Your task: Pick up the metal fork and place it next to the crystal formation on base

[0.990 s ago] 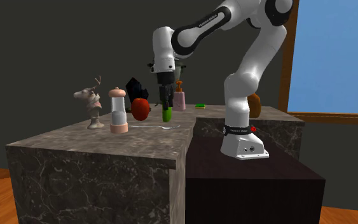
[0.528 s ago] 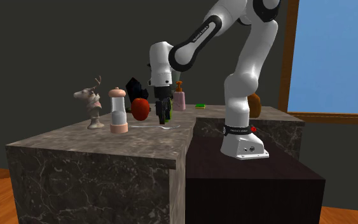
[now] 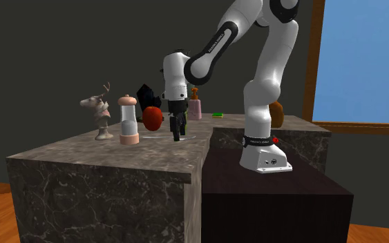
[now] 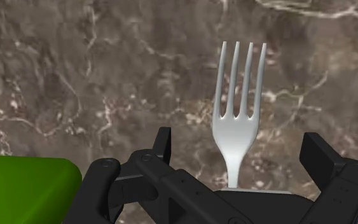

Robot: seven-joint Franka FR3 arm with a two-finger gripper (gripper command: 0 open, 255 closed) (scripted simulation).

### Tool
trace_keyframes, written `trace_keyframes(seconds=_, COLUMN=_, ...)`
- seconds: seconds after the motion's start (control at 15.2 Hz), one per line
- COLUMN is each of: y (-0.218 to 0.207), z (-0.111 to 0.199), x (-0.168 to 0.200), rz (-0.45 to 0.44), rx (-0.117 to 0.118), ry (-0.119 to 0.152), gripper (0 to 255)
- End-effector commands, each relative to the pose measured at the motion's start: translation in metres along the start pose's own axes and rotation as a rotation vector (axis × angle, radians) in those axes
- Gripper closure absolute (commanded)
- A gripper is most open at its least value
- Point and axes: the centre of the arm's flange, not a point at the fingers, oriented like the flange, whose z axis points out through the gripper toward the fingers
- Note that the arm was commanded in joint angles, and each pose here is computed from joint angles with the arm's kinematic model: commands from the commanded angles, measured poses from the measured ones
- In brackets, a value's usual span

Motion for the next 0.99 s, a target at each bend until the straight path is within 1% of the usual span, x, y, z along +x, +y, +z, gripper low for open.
trace_keyframes(seconds=0.0, y=0.000, z=0.000, x=0.000, rz=0.000, rx=0.000, ry=0.000, gripper=0)
trace_keyframes(seconds=0.13, y=0.000, z=0.000, x=0.000, rz=0.000, rx=0.000, ry=0.000, gripper=0)
trace_keyframes(seconds=0.2, y=0.000, z=0.000, x=0.000, rz=0.000, rx=0.000, ry=0.000, gripper=255)
trace_keyframes(seconds=0.79, y=0.000, z=0.000, x=0.000, rz=0.000, rx=0.000, ry=0.000, gripper=255)
trace_keyframes(seconds=0.92, y=0.000, z=-0.010, x=-0.001, rz=0.000, rx=0.000, ry=0.000, gripper=255)
